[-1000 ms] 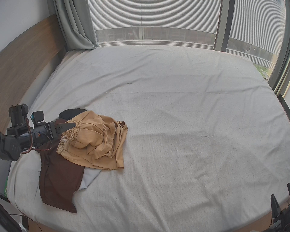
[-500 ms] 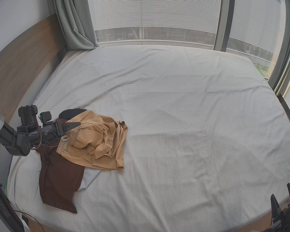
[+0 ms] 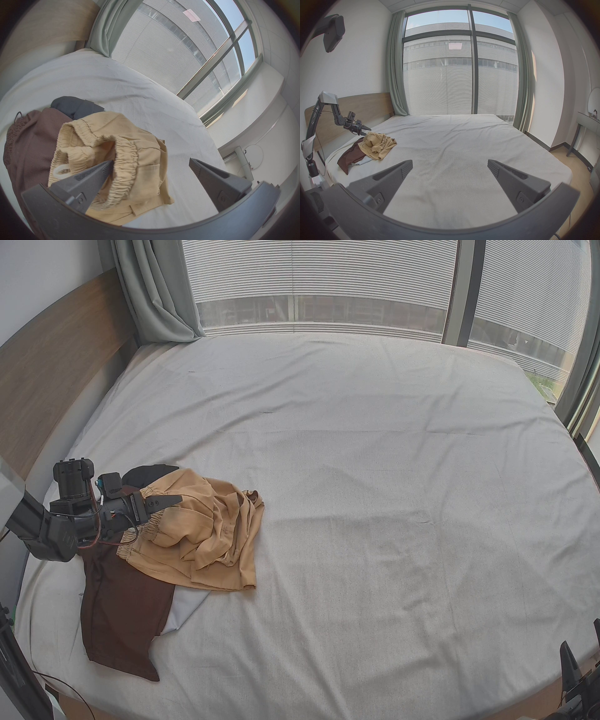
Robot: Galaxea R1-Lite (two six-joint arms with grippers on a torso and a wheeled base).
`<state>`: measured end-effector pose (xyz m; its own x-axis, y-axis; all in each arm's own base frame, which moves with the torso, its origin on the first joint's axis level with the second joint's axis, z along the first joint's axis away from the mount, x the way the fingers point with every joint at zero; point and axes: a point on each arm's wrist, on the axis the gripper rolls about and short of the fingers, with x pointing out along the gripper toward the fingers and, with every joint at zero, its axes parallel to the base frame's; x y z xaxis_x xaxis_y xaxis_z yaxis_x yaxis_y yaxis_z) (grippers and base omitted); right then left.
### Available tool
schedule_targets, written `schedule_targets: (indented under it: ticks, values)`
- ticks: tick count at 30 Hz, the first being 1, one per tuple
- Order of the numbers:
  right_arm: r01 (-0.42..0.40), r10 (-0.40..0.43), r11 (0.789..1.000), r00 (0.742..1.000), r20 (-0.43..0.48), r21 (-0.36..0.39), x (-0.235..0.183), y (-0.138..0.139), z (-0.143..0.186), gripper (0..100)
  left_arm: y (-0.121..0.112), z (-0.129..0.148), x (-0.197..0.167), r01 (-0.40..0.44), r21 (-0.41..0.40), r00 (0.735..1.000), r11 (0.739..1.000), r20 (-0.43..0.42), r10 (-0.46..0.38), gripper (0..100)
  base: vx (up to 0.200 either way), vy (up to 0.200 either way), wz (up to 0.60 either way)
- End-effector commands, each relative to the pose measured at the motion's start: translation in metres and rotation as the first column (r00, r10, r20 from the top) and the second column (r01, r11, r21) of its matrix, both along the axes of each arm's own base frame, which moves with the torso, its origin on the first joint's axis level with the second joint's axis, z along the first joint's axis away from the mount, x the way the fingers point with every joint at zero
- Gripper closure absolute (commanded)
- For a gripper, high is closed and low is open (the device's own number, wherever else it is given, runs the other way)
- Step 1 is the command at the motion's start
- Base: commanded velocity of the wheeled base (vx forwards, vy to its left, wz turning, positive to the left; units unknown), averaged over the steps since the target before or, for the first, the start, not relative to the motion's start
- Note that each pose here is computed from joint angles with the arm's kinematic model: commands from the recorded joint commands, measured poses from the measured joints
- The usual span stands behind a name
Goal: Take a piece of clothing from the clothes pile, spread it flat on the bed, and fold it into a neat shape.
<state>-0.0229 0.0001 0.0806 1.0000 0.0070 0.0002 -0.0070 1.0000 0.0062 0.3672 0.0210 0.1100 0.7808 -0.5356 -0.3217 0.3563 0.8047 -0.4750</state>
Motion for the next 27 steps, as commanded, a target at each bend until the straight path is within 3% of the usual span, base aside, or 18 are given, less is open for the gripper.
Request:
schedule_targets:
  ticks: [1,16,26,27]
  values:
    - [-0.001,0.001,1.000,1.000,0.000,0.000,0.000,0.000,-0.005,0,-0.012,0.003,0.000,0.025,-0.015,1.000,1.000,-0.001,-0.025,0,0.000,0.000,0.00]
    - [-0.002,0.002,1.000,1.000,0.000,0.001,0.000,0.000,-0.005,0,-0.031,-0.007,0.012,0.043,-0.077,0.998,0.996,0.043,-0.040,0,0.000,0.000,0.00]
    - [-0.002,0.002,1.000,1.000,0.000,0.001,0.000,0.000,-0.005,0,-0.031,-0.015,0.016,0.040,-0.076,0.999,0.996,0.038,-0.037,0,0.000,0.000,0.00]
    - [-0.001,0.001,1.000,1.000,0.000,0.001,0.000,0.000,-0.005,0,-0.031,-0.015,0.016,0.040,-0.076,0.999,0.996,0.038,-0.037,100,0.000,0.000,0.00]
